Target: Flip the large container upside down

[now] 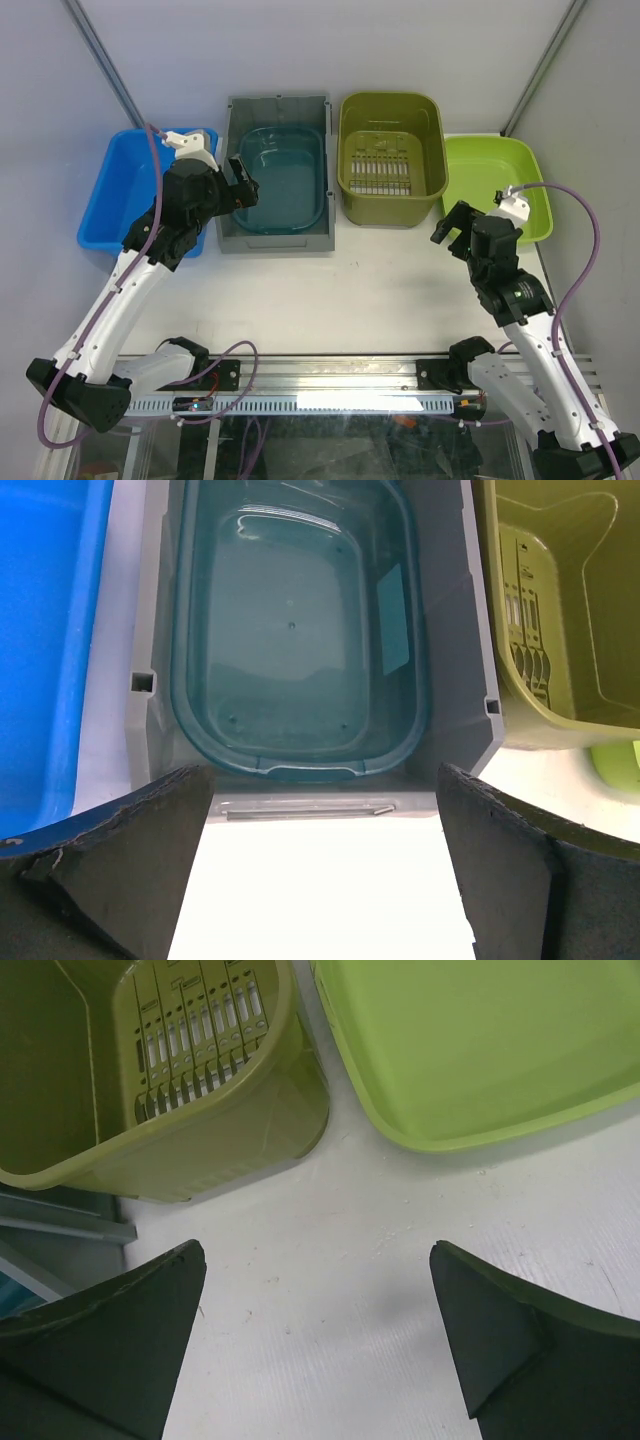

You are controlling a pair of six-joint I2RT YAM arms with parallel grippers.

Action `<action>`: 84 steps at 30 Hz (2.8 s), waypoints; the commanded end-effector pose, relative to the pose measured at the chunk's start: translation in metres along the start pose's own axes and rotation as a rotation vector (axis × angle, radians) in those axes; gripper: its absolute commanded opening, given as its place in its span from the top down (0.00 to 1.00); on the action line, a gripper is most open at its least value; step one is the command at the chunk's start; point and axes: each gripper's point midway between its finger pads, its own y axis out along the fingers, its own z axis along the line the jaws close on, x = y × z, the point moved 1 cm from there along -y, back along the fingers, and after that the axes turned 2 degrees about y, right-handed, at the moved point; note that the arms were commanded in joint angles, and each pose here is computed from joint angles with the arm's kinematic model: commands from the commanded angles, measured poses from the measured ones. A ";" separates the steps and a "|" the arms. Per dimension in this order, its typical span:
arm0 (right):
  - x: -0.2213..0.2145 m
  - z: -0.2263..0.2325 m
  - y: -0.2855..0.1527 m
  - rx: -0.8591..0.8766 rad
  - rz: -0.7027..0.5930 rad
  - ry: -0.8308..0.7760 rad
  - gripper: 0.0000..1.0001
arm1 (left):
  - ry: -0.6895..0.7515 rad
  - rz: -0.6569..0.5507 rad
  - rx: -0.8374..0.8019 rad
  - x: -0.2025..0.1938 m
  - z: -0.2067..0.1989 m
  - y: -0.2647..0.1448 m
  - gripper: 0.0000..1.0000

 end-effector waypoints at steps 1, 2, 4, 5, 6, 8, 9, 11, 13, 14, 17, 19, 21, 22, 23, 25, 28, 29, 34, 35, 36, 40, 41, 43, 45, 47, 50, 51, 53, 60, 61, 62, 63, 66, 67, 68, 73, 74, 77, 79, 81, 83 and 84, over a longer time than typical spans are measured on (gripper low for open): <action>0.023 0.008 -0.005 0.028 -0.072 0.026 0.01 | 0.000 -0.097 -0.059 0.022 -0.011 -0.014 0.01; 0.022 0.007 -0.005 0.025 -0.070 0.027 0.01 | 0.002 -0.102 -0.060 0.023 -0.010 -0.015 0.01; 0.018 0.005 -0.005 0.022 -0.063 0.030 0.01 | 0.005 -0.108 -0.060 0.022 -0.009 -0.017 0.01; 0.016 0.004 -0.005 0.020 -0.058 0.032 0.01 | 0.008 -0.111 -0.061 0.022 -0.009 -0.018 0.01; 0.015 0.003 -0.005 0.019 -0.054 0.033 0.01 | 0.010 -0.111 -0.060 0.022 -0.008 -0.018 0.01; 0.013 0.003 -0.005 0.019 -0.050 0.037 0.01 | 0.012 -0.111 -0.056 0.021 -0.007 -0.018 0.01; 0.013 0.003 -0.005 0.019 -0.048 0.037 0.01 | 0.012 -0.111 -0.056 0.020 -0.007 -0.018 0.01; 0.013 0.003 -0.005 0.018 -0.047 0.035 0.01 | 0.014 -0.107 -0.060 0.019 -0.007 -0.018 0.01; 0.013 0.004 -0.004 0.019 -0.042 0.033 0.01 | 0.027 -0.094 -0.087 0.017 -0.011 -0.018 0.01; 0.012 0.005 -0.004 0.020 -0.034 0.031 0.01 | 0.042 -0.076 -0.128 0.015 -0.019 -0.018 0.01; 0.008 0.009 -0.002 0.032 -0.002 0.017 0.01 | 0.058 0.025 -0.340 0.001 -0.057 -0.021 0.01; 0.004 0.018 0.001 0.070 0.029 0.001 0.01 | 0.052 0.071 -0.428 -0.008 -0.081 -0.023 0.01; -0.003 0.033 0.002 0.149 0.078 -0.023 0.01 | 0.075 0.110 -0.470 -0.025 -0.107 -0.023 0.01; -0.006 0.039 0.002 0.182 0.100 -0.035 0.01 | 0.094 0.133 -0.490 -0.035 -0.122 -0.025 0.01; -0.009 0.045 0.003 0.209 0.122 -0.044 0.01 | 0.111 0.160 -0.513 -0.046 -0.136 -0.026 0.01; -0.012 0.053 0.006 0.230 0.157 -0.053 0.01 | 0.129 0.213 -0.566 -0.067 -0.160 -0.031 0.01; -0.023 0.063 0.013 0.245 0.250 -0.072 0.01 | 0.134 0.228 -0.608 -0.082 -0.176 -0.034 0.01; -0.022 0.065 0.013 0.244 0.268 -0.076 0.01 | 0.137 0.231 -0.611 -0.085 -0.177 -0.034 0.01; -0.012 0.076 0.017 0.266 0.289 -0.136 0.01 | 0.169 0.217 -0.610 -0.085 -0.173 -0.034 0.01; -0.005 0.080 0.019 0.284 0.260 -0.144 0.01 | 0.171 0.215 -0.609 -0.085 -0.172 -0.035 0.01; 0.005 0.081 0.023 0.285 0.225 -0.137 0.01 | 0.174 0.214 -0.610 -0.086 -0.172 -0.035 0.01; 0.051 0.068 0.056 0.252 0.199 -0.035 0.01 | 0.178 0.219 -0.610 -0.090 -0.168 -0.037 0.01; 0.061 0.066 0.064 0.250 0.196 -0.013 0.01 | 0.175 0.224 -0.606 -0.091 -0.167 -0.036 0.01; 0.080 0.062 0.082 0.228 0.174 0.027 0.01 | 0.174 0.237 -0.610 -0.095 -0.167 -0.037 0.01; 0.098 0.058 0.101 0.212 0.147 0.061 0.01 | 0.175 0.243 -0.617 -0.097 -0.166 -0.038 0.01; 0.114 0.057 0.125 0.211 0.134 0.109 0.01 | 0.177 0.238 -0.614 -0.096 -0.165 -0.038 0.01; 0.118 0.058 0.175 0.236 0.188 0.164 0.01 | 0.189 0.223 -0.633 -0.092 -0.166 -0.042 0.01; 0.119 0.060 0.189 0.244 0.200 0.169 0.01 | 0.192 0.214 -0.645 -0.090 -0.167 -0.045 0.01; 0.118 0.061 0.215 0.237 0.228 0.184 0.01 | 0.198 0.188 -0.657 -0.084 -0.167 -0.050 0.01; 0.095 0.076 0.266 0.293 0.327 0.225 0.01 | 0.230 0.126 -0.632 -0.072 -0.157 -0.053 0.01; 0.090 0.084 0.267 0.330 0.345 0.229 0.01 | 0.234 0.126 -0.633 -0.072 -0.158 -0.053 0.01; 0.086 0.093 0.266 0.374 0.359 0.233 0.01 | 0.236 0.128 -0.633 -0.072 -0.158 -0.053 0.01; 0.081 0.100 0.266 0.401 0.370 0.229 0.01 | 0.238 0.129 -0.635 -0.071 -0.158 -0.054 0.01; 0.067 0.128 0.262 0.462 0.390 0.193 0.01 | 0.238 0.124 -0.636 -0.070 -0.159 -0.054 0.01; 0.062 0.137 0.261 0.484 0.406 0.185 0.01 | 0.241 0.122 -0.634 -0.069 -0.159 -0.054 0.01; 0.060 0.148 0.261 0.505 0.417 0.178 0.01 | 0.247 0.124 -0.632 -0.070 -0.158 -0.053 0.01; 0.037 0.181 0.267 0.543 0.490 0.160 0.01 | 0.245 0.136 -0.642 -0.073 -0.159 -0.054 0.01; 0.035 0.184 0.269 0.543 0.499 0.163 0.01 | 0.240 0.138 -0.646 -0.073 -0.159 -0.055 0.01; 0.040 0.178 0.271 0.492 0.483 0.168 0.01 | 0.224 0.139 -0.651 -0.073 -0.157 -0.059 0.01; 0.052 0.163 0.272 0.416 0.436 0.174 0.01 | 0.212 0.142 -0.651 -0.075 -0.155 -0.061 0.01; 0.070 0.143 0.269 0.341 0.364 0.188 0.01 | 0.205 0.147 -0.648 -0.077 -0.153 -0.062 0.01; 0.085 0.125 0.261 0.310 0.312 0.212 0.01 | 0.199 0.154 -0.648 -0.080 -0.152 -0.062 0.01; 0.096 0.117 0.255 0.302 0.286 0.218 0.01 | 0.200 0.157 -0.648 -0.081 -0.151 -0.062 0.01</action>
